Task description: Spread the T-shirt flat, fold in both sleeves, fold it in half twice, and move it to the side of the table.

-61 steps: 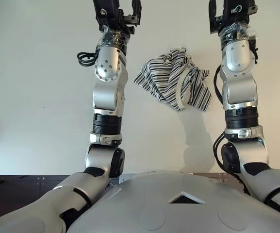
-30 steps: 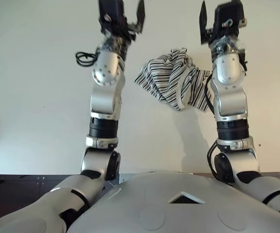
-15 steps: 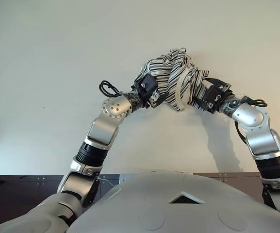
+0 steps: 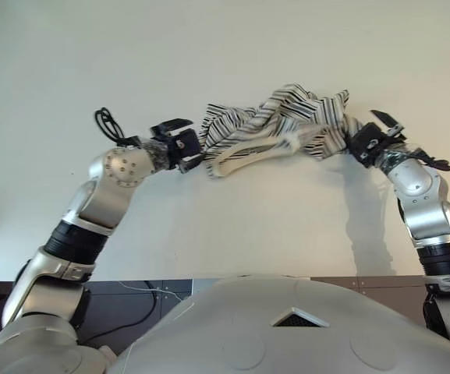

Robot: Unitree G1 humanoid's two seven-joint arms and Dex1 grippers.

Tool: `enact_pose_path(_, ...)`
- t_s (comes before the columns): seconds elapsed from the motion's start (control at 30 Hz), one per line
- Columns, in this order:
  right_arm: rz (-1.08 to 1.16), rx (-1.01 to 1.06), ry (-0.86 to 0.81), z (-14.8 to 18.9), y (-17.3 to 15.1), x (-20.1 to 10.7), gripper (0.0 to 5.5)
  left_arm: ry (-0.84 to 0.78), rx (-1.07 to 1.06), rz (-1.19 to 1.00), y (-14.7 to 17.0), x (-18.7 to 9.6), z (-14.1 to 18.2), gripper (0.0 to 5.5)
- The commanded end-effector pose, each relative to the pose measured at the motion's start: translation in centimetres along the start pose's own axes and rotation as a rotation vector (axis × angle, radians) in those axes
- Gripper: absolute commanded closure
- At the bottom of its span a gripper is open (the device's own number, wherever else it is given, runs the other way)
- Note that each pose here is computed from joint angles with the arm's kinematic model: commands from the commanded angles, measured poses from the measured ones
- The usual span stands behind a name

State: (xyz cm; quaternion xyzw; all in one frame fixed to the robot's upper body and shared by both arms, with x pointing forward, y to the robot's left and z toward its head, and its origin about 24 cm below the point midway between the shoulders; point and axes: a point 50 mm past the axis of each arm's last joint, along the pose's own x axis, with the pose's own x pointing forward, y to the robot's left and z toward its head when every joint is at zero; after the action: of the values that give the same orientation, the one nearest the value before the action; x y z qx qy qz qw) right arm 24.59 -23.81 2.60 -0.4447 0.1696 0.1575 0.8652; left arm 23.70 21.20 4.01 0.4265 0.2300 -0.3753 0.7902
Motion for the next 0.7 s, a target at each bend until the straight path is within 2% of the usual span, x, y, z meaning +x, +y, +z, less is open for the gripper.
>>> enact_pose_path(0.03,-0.087,0.037,-0.024,0.2,-0.4,-0.4,2.06,0.250,-0.129,-0.100,-2.6,-1.7,-5.7,1.77)
enact_pose_path(0.1,-0.166,0.098,-0.112,1.8,-1.4,-0.4,2.06,0.167,-0.181,-0.031,-1.7,-1.7,-4.5,1.77)
enact_pose_path(0.2,-0.208,0.294,-0.350,6.7,-2.6,-0.7,2.06,-0.206,-0.384,-0.011,-0.5,-1.3,1.4,1.77)
enact_pose_path(0.3,-0.056,0.426,-0.506,10.4,-2.1,-1.2,2.06,-0.397,-0.502,-0.045,-0.5,-2.1,4.2,1.77)
enact_pose_path(0.37,0.135,0.365,-0.464,10.4,0.7,-1.3,2.06,-0.412,-0.510,-0.082,-1.1,-2.6,4.3,1.77)
enact_pose_path(0.47,0.232,0.141,-0.247,6.4,4.6,-0.7,2.06,-0.369,-0.532,0.002,0.3,-2.0,3.4,1.77)
enact_pose_path(0.57,0.189,0.077,-0.165,3.9,4.4,-1.1,2.06,-0.252,-0.516,0.109,2.0,-0.8,1.3,1.77)
enact_pose_path(0.63,0.226,0.002,-0.176,3.0,4.5,-2.1,2.06,-0.142,-0.495,0.196,3.3,1.1,-0.3,1.77)
enact_pose_path(0.7,0.325,-0.083,-0.238,3.2,4.8,-2.2,2.06,-0.107,-0.511,0.238,3.3,2.2,-0.9,1.77)
